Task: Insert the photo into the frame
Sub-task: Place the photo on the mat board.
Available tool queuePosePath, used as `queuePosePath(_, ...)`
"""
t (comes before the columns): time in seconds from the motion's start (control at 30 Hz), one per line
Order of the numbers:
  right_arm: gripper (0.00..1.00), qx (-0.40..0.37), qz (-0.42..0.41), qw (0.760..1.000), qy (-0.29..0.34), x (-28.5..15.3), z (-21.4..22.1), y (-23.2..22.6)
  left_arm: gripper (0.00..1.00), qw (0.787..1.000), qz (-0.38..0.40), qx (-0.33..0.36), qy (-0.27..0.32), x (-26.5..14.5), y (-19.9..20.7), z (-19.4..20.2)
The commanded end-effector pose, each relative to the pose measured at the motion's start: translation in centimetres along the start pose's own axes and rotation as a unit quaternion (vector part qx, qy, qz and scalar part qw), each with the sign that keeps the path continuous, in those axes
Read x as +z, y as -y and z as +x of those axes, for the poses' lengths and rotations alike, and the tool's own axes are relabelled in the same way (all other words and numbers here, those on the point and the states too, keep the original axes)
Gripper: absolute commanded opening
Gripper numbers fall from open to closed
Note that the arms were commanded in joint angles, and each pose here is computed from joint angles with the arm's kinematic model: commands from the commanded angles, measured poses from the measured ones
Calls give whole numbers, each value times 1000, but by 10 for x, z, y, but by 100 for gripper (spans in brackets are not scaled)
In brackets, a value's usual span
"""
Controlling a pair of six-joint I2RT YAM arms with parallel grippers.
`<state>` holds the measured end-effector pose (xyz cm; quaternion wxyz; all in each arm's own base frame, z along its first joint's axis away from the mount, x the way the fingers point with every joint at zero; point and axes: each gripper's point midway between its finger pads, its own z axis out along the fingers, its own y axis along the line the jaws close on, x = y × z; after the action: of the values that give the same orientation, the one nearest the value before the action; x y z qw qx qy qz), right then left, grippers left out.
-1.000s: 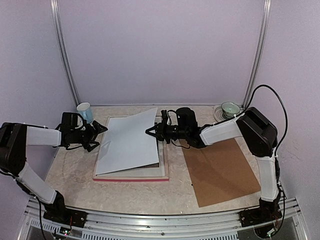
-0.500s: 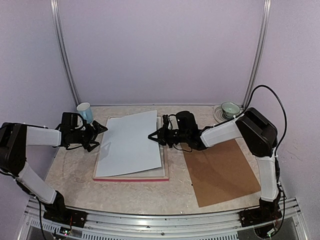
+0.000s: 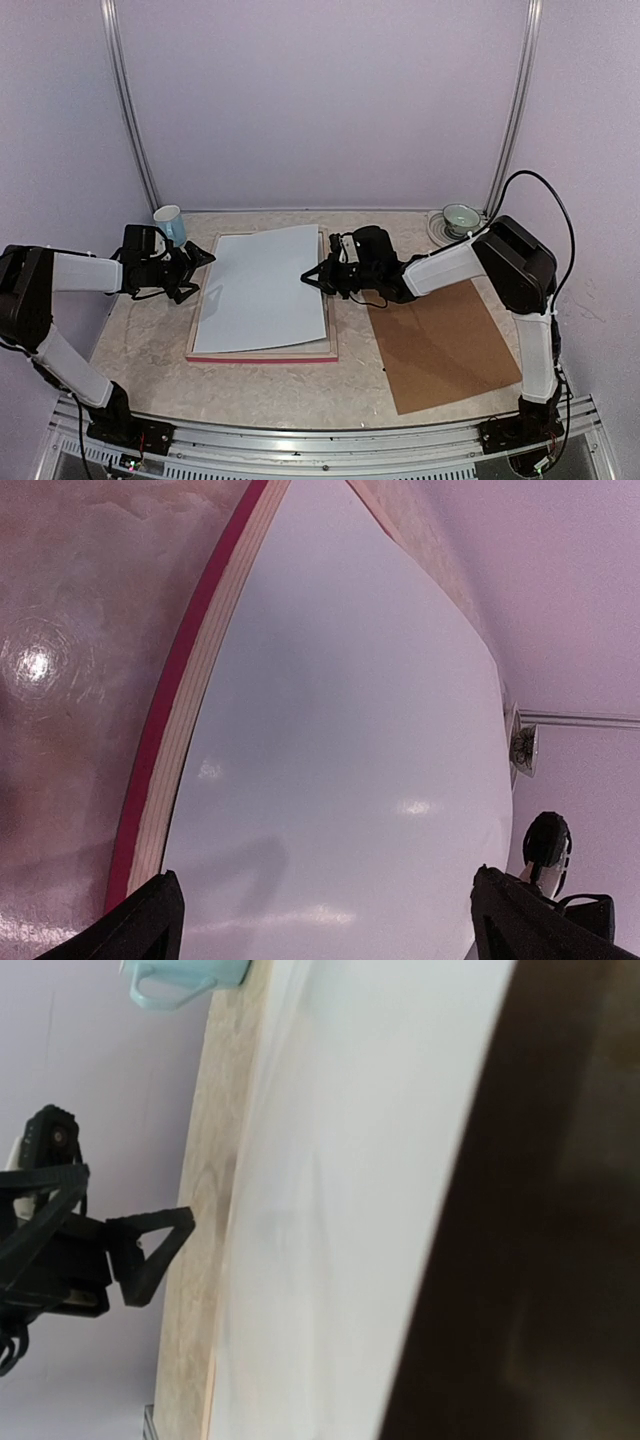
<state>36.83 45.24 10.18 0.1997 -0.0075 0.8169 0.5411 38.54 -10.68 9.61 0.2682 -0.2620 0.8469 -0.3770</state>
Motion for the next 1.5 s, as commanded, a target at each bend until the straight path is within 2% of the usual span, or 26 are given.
queuePosePath(0.0, 0, -12, 1, 1000, 16, -10, -8, -12, 99, 1000, 5, 1, 8, -2, 0, -3)
queuePosePath(1.03, 1, -17, 17, 1000, -1, 8, -6, -7, 99, 1000, 10, 0, 5, -2, 2, -2)
queuePosePath(1.13, 9, -21, 25, 999, 0, 6, -6, -7, 99, 1000, 11, 0, 5, -2, 2, -1)
queuePosePath(1.33, 38, -37, 55, 998, -3, 4, -10, -5, 99, 1000, 12, 0, 4, -2, 2, -1)
queuePosePath(1.47, 45, -46, 78, 996, -11, 4, -10, -2, 99, 1000, 12, -1, 3, -1, 2, -1)
